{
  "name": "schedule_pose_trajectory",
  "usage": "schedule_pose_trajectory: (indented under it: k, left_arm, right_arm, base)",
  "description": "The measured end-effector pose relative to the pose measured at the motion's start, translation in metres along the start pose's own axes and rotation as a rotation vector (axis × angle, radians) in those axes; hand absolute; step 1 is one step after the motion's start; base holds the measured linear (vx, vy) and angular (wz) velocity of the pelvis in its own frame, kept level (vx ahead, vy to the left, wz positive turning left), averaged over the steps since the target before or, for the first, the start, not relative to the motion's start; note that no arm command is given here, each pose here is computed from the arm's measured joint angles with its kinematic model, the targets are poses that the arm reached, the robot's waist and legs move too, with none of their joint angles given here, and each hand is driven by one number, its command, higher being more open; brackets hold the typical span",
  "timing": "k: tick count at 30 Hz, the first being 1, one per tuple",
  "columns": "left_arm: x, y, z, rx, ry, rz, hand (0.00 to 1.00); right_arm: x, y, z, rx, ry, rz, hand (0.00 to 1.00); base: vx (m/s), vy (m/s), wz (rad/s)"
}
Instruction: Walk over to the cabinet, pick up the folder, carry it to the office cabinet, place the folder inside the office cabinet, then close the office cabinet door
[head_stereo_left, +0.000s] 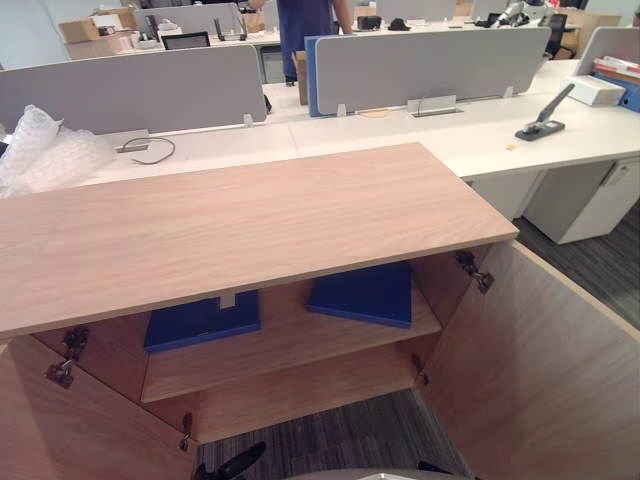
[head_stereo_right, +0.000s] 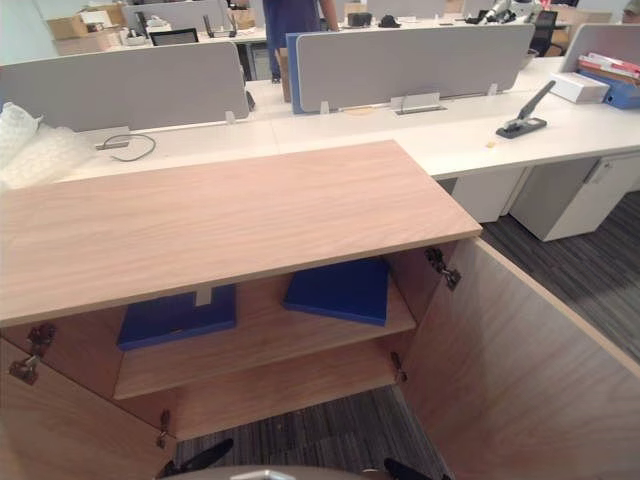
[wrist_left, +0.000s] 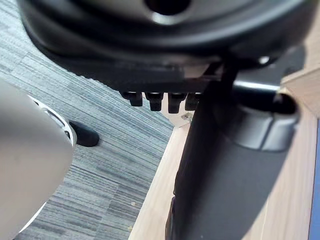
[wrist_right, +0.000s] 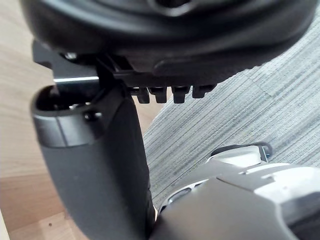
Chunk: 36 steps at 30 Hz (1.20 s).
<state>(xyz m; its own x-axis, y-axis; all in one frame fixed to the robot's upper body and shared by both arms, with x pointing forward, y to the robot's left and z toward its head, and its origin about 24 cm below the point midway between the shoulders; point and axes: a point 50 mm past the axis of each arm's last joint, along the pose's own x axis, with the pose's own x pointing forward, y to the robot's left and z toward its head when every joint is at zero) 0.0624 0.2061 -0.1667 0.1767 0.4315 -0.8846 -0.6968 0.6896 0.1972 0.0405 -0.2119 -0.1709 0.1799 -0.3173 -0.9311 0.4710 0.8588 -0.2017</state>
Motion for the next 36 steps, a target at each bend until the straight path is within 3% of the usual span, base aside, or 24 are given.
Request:
schedule_pose_trajectory:
  k: [8, 15, 22, 25, 29, 36]
  left_arm:
    - [0.0, 0.011, 0.002, -0.168, 0.004, 0.051, 1.0]
    - [-0.002, -0.001, 0.002, -0.059, -0.026, -0.008, 1.0]
    - [-0.003, -0.011, 0.012, 0.073, -0.079, -0.063, 1.0]
    - [-0.004, -0.019, 0.014, 0.19, -0.11, -0.099, 1.0]
    - [-0.008, -0.025, 0.015, 0.264, -0.151, -0.134, 1.0]
    - [-0.009, -0.03, 0.029, 0.364, -0.238, -0.142, 1.0]
  right_arm:
    - [-0.002, -0.007, -0.012, 0.147, 0.043, -0.029, 1.0]
    - [-0.001, -0.012, -0.004, 0.192, 0.019, -0.059, 1.0]
    - [-0.003, 0.011, 0.022, 0.092, -0.088, 0.003, 1.0]
    - [-0.013, 0.035, 0.044, -0.026, -0.22, 0.079, 1.0]
    - [-0.052, 0.063, 0.089, -0.139, -0.541, 0.163, 1.0]
    - [-0.126, 0.078, 0.178, -0.394, -1.126, 0.109, 1.0]
  base:
    - [0.05, -0.056, 0.32]
    - [0.08, 0.037, 0.13]
    - [0.09, 0.101, 0.14]
    - [0.0, 0.035, -0.15]
    - [-0.05, 0.018, -0.26]
    - [-0.13, 0.022, -0.75]
